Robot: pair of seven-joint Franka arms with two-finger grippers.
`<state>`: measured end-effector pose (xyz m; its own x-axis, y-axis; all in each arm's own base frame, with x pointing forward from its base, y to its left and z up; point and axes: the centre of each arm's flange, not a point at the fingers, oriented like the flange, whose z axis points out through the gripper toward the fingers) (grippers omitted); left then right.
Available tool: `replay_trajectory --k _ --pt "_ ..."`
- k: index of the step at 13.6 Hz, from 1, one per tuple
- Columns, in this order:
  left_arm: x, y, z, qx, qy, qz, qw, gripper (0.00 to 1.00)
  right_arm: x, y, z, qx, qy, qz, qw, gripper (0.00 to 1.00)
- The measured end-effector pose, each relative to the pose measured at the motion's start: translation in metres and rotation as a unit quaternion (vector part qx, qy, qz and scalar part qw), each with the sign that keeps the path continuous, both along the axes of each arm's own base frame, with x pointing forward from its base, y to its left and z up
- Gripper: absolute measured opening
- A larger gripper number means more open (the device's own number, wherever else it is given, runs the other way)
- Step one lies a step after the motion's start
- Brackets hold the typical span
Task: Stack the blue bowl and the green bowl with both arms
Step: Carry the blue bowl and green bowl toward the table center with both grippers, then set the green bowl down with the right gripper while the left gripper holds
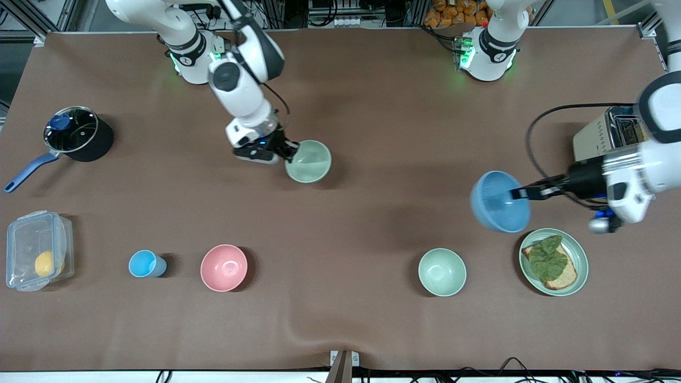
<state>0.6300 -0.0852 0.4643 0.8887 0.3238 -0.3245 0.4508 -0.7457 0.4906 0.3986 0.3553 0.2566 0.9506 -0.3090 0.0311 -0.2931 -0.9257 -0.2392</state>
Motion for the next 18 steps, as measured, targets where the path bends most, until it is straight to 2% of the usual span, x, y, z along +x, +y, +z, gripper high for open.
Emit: replay_trajectory --k 4,7,9,11,13,15,17,18 --pt "-0.005 -0.083 -0.018 0.014 0.033 0.019 0.999 0.05 -0.014 0.039 -0.02 -0.002 0.01 -0.001 1.0 0.05" --pt "-0.02 -0.151 -0.029 0.036 0.057 0.036 0.997 0.05 -0.031 0.062 -0.035 -0.007 0.021 -0.007 1.0 0.05" --pt "-0.037 -0.195 -0.047 0.059 0.042 0.053 0.996 0.05 -0.034 0.068 -0.045 -0.012 0.026 -0.009 1.0 0.05" --pt "-0.06 -0.221 -0.073 0.066 0.016 0.067 0.995 0.05 -0.027 0.068 -0.048 -0.012 0.027 -0.028 0.999 0.21" --pt "-0.077 -0.228 -0.093 0.074 0.016 0.065 0.995 0.05 -0.019 0.07 -0.047 -0.007 0.027 -0.052 0.998 0.42" --pt "-0.083 -0.226 -0.102 0.081 0.024 0.063 0.994 0.05 -0.009 0.072 -0.043 -0.005 0.03 -0.067 0.997 0.63" --pt "-0.088 -0.228 -0.108 0.084 0.03 0.06 0.994 0.05 0.008 0.067 -0.037 -0.017 0.055 -0.085 0.995 0.83" --pt "-0.095 -0.235 -0.112 0.087 0.034 0.056 0.994 0.05 0.019 0.064 -0.031 -0.027 0.078 -0.095 0.992 0.94"
